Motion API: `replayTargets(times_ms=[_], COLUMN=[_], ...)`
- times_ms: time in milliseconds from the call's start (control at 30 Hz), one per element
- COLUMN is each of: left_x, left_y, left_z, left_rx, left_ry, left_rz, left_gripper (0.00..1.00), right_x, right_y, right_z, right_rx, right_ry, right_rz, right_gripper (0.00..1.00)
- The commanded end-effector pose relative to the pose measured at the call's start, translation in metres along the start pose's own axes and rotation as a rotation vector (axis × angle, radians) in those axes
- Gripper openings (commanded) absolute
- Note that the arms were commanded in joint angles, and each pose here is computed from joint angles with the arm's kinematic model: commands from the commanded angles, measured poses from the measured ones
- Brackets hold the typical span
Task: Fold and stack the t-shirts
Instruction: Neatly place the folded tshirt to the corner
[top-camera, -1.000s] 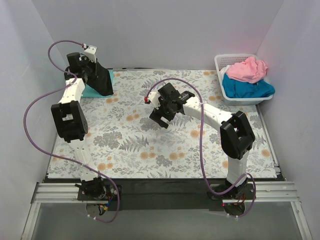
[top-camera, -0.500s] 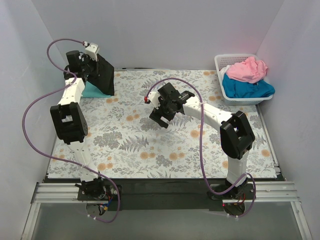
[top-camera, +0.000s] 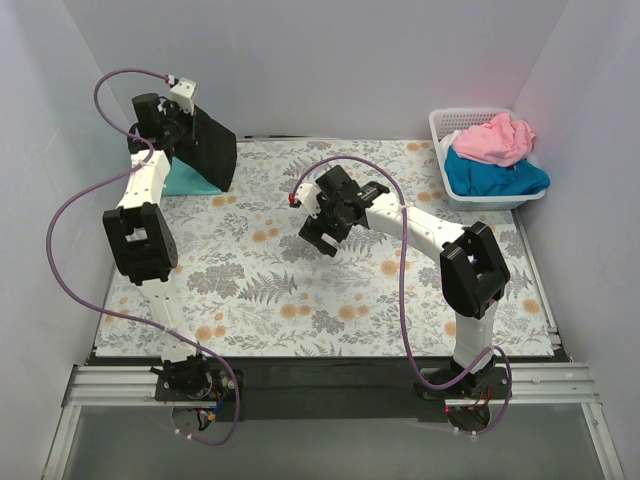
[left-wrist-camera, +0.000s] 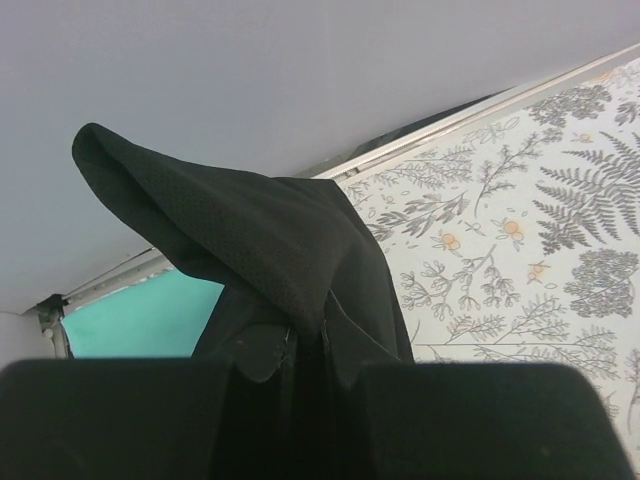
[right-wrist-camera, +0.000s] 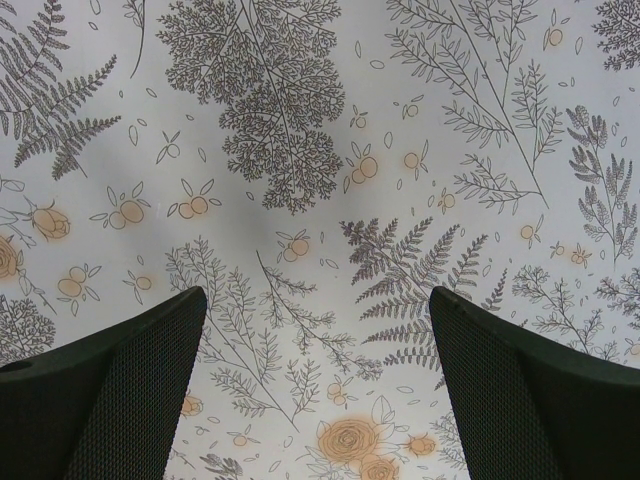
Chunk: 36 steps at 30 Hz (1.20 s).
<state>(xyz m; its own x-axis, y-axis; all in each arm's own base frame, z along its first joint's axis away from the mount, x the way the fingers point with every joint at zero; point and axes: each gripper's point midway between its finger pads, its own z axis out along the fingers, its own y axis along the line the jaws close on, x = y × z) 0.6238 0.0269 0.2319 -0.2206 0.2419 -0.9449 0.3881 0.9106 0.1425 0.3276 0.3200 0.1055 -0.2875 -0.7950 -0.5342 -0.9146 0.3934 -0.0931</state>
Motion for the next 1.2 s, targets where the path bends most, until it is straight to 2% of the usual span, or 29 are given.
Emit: replayTargets(times_ms=[0,633,767,800,833,900,933,967,1033,1167], left_x=[-0.01,0.033,0.058,0.064,0.069,0.081,0.085,0.072,0.079,0.041], left_y=[0.017,0.08,0.097,0.105,0.114,0.139,0.153,0.172,0.198,0.203], left_z=[-0.003,0.013,0.016,0.016,0.015,0.014,0.01,0.002,-0.008,-0.032], left_rx=[-0.049,-0.152,-0.191,-0.227,-0.259,-0.33,-0.379,-0.425,-0.489,-0.496], left_ry=[-0.007,0.057,0.108,0.128,0.141,0.155,0.173,0.155,0.165,0.087], left_rz=[0.049,0.155,0.219,0.247,0.268,0.323,0.328,0.346,0.327,0.267], left_gripper=[0.0,0.0,0.0,0.04,0.19,0.37,0.57,0.68,0.74,0.76], right_x=[-0.012,-0.012,-0.011,-0.011,-0.011,-0.011,-0.011,-0.01,-0.01,-0.004], right_y=[-0.005,-0.006,-0.005,-0.005,-0.006,-0.005,-0.007,-0.007,-0.009,-0.01], right_z=[-0.006,0.0,0.0,-0.001,-0.001,-0.003,-0.005,-0.006,-0.011,-0.015], right_rx=[0.015,-0.001,-0.004,-0.004,-0.002,0.0,0.005,0.007,0.02,0.015], right_ry=[-0.023,0.003,0.008,0.008,0.008,0.009,0.007,0.01,0.005,0.005], right_rz=[-0.01,-0.007,-0.009,-0.011,-0.012,-0.017,-0.017,-0.02,-0.023,-0.005], right_gripper=[0.98,0.98,0.98,0.98,0.98,0.98,0.98,0.98,0.98,0.98])
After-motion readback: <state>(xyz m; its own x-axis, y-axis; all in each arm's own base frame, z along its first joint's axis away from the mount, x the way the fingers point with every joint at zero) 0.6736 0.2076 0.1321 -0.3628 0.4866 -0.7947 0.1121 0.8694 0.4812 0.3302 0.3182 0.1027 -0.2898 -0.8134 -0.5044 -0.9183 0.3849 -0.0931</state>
